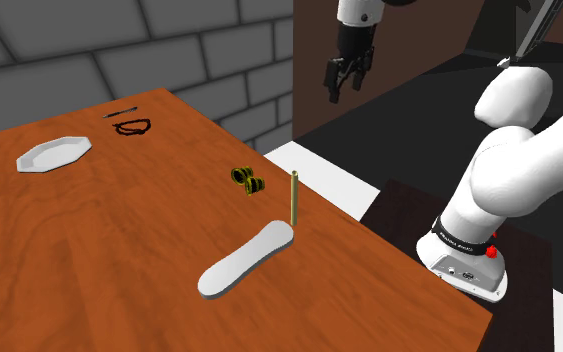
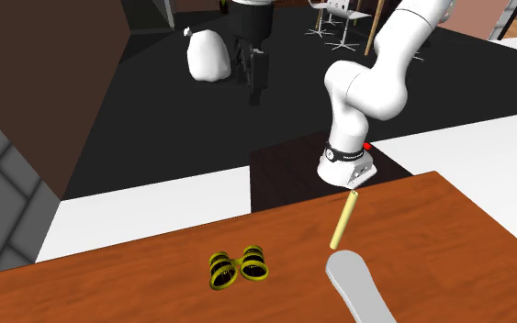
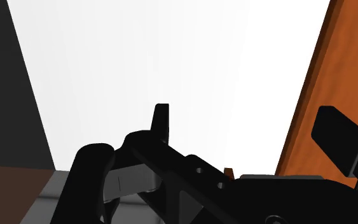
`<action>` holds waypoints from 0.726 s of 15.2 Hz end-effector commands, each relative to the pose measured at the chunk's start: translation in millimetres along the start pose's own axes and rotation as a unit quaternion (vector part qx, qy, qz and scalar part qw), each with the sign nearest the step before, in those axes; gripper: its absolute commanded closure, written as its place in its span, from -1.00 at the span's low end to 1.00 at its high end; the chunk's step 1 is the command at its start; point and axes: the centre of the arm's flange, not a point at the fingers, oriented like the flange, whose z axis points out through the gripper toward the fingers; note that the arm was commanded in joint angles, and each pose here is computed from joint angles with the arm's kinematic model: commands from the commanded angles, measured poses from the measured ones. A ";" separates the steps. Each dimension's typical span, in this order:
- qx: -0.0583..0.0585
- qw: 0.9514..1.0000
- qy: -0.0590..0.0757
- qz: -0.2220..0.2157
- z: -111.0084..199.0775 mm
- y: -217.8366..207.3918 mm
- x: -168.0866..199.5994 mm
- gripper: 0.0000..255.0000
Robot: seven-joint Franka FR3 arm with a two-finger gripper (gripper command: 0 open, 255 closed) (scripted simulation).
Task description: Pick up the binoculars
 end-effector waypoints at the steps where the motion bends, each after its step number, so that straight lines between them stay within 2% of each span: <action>1: 0.000 1.000 -0.004 0.001 13.5 -23.4 10.2 -1.00; 11: 0.001 1.000 -0.026 0.004 66.4 -135.6 61.9 -1.00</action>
